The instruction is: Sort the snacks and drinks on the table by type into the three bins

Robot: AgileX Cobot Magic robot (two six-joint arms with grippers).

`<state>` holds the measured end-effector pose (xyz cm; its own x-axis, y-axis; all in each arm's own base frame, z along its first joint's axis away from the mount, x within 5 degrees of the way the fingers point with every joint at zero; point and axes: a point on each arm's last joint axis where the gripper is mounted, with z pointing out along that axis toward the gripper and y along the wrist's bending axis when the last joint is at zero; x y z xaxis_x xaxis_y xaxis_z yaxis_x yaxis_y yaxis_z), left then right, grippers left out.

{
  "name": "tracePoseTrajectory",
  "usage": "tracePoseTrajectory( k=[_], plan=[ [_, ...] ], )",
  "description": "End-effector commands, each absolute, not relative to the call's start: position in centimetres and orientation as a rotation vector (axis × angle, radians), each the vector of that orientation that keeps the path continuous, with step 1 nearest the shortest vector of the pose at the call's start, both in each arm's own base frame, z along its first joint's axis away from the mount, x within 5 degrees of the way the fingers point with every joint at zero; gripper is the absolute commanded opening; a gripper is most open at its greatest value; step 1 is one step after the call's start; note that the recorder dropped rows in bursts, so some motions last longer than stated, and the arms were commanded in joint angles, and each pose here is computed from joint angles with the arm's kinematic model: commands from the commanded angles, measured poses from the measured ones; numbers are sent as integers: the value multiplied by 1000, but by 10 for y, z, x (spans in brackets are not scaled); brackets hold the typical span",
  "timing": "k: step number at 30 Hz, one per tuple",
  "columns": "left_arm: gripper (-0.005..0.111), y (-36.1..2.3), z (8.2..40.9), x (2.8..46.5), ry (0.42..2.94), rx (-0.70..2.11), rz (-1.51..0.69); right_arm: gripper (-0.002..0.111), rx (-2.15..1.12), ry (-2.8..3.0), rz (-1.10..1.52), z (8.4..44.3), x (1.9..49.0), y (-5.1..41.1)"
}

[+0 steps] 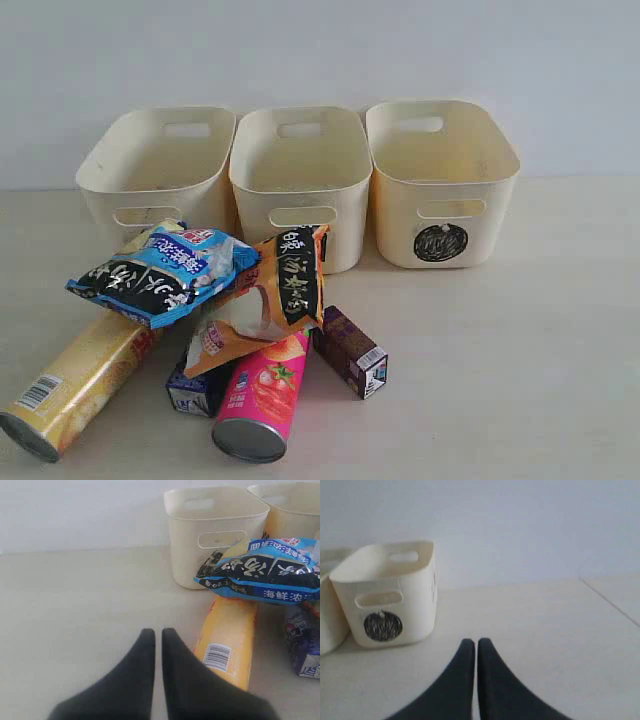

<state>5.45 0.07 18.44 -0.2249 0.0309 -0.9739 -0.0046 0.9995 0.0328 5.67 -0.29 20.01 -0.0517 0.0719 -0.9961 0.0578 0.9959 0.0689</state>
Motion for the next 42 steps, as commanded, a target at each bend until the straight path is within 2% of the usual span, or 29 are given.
tracePoseTrajectory(
  k=[1, 5, 10, 15, 24, 29, 35, 42],
  plan=[
    [4, 1, 186, 54, 1779, 11, 29, 0, 126, 1437, 41, 217, 56, -4],
    [4, 1, 186, 54, 1779, 11, 29, 0, 232, 1276, 181, 230, 53, -4],
    [4, 1, 186, 54, 1779, 11, 29, 0, 233, 1186, 201, 239, 50, -5],
    [4, 1, 186, 54, 1779, 11, 29, 0, 189, 1212, 161, 273, 59, -4],
    [4, 1, 186, 54, 1779, 11, 29, 0, 43, 1314, 43, 335, 115, -2],
    [4, 1, 186, 54, 1779, 11, 29, 0, 25, 1356, 129, 356, 157, 1],
    [4, 1, 186, 54, 1779, 11, 29, 0, -81, 1383, 244, 344, 190, 14],
    [4, 1, 186, 54, 1779, 11, 29, 0, -355, 1515, 287, 303, 217, 74]
  ],
)
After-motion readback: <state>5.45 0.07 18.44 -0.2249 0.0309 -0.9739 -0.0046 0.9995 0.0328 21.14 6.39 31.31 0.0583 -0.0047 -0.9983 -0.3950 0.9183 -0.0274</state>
